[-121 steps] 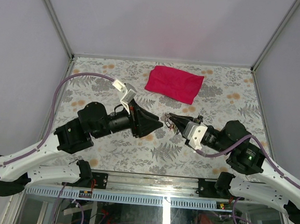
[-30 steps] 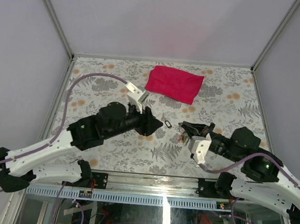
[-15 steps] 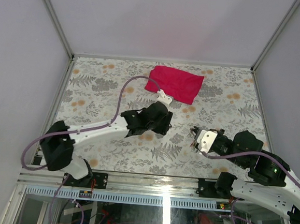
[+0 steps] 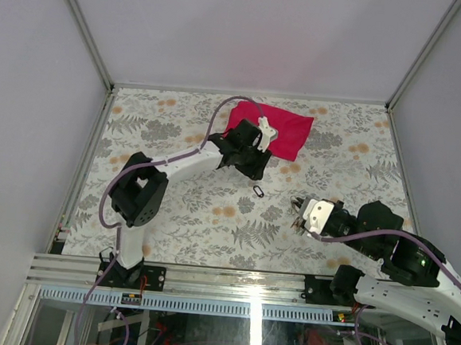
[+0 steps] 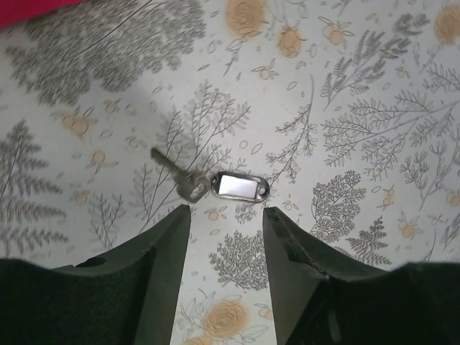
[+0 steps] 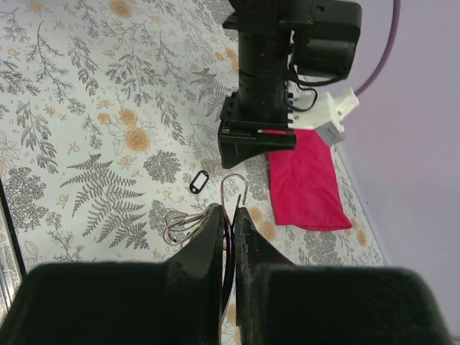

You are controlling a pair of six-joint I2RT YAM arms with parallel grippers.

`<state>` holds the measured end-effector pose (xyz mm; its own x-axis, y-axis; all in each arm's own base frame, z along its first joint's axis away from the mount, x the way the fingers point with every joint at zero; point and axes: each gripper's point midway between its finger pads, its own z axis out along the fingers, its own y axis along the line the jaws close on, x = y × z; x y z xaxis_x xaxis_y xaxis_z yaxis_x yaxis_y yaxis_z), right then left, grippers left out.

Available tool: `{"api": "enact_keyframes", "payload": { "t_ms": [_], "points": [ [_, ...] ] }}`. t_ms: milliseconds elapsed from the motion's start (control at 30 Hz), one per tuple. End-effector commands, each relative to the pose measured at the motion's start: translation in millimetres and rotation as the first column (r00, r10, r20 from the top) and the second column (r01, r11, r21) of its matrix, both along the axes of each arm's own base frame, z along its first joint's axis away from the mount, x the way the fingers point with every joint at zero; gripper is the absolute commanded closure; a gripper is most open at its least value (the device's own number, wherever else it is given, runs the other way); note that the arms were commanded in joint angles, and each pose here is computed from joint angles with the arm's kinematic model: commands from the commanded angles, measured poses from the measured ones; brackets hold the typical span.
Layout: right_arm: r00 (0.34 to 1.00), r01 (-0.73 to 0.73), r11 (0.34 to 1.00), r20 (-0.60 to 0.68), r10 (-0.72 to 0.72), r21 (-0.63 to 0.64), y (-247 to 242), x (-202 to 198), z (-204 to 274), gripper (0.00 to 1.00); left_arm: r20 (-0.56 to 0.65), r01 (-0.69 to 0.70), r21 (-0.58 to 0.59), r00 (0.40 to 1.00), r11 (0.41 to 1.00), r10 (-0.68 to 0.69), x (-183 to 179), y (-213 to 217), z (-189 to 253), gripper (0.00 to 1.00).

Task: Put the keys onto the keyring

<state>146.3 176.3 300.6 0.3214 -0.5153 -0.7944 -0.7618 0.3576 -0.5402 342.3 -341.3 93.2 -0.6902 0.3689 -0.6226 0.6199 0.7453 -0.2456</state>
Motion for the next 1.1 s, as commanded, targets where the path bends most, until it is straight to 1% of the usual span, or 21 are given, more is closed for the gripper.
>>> {"api": "enact_keyframes", "payload": {
  "t_ms": [0, 100, 300, 400, 533, 633, 800, 1067],
  "points": [
    [1.0, -0.024, 0.998, 0.014, 0.023, 0.065, 8.1, -1.6, 17.9, 1.0, -0.013, 0.284, -0.01, 0.959, 0.959, -0.284, -8.3, -18.4, -3.0, 0.55],
    [1.0, -0.029, 0.997, 0.011, 0.028, 0.066, 9.4, -2.1, 17.2, 1.0, -0.01, 0.352, 0.017, 0.936, 0.936, -0.351, -1.8, -21.7, -13.4, 0.54],
    [1.0, -0.031, 0.997, 0.004, 0.031, 0.066, 10.5, -2.6, 16.5, 1.0, -0.001, 0.398, 0.074, 0.917, 0.914, -0.399, 16.0, -24.0, -34.1, 0.54],
    [0.999, -0.036, 0.997, 0.0, 0.036, 0.065, 11.7, -3.1, 15.6, 1.0, 0.003, 0.409, 0.074, 0.912, 0.91, -0.41, 24.5, -23.5, -38.9, 0.54],
    [0.999, -0.044, 0.997, -0.011, 0.044, 0.057, 14.1, -3.6, 13.0, 1.0, -0.019, 0.427, 0.061, 0.904, 0.902, -0.427, 30.5, -22.5, -44.7, 0.53],
    [0.999, -0.043, 0.998, -0.012, 0.044, 0.055, 15.2, -3.0, 12.5, 1.0, -0.047, 0.438, 0.056, 0.899, 0.897, -0.436, 31.0, -18.5, -50.5, 0.52],
    [0.999, -0.045, 0.998, -0.011, 0.045, 0.05, 17.1, -1.8, 11.2, 1.0, -0.108, 0.471, 0.026, 0.878, 0.881, -0.466, 21.2, -10.3, -57.4, 0.51],
    [0.998, -0.052, 0.998, -0.015, 0.053, 0.034, 20.3, -1.0, 8.4, 1.0, -0.148, 0.498, -0.004, 0.857, 0.867, -0.493, 12.4, -8.6, -67.1, 0.5]
  ]
}}
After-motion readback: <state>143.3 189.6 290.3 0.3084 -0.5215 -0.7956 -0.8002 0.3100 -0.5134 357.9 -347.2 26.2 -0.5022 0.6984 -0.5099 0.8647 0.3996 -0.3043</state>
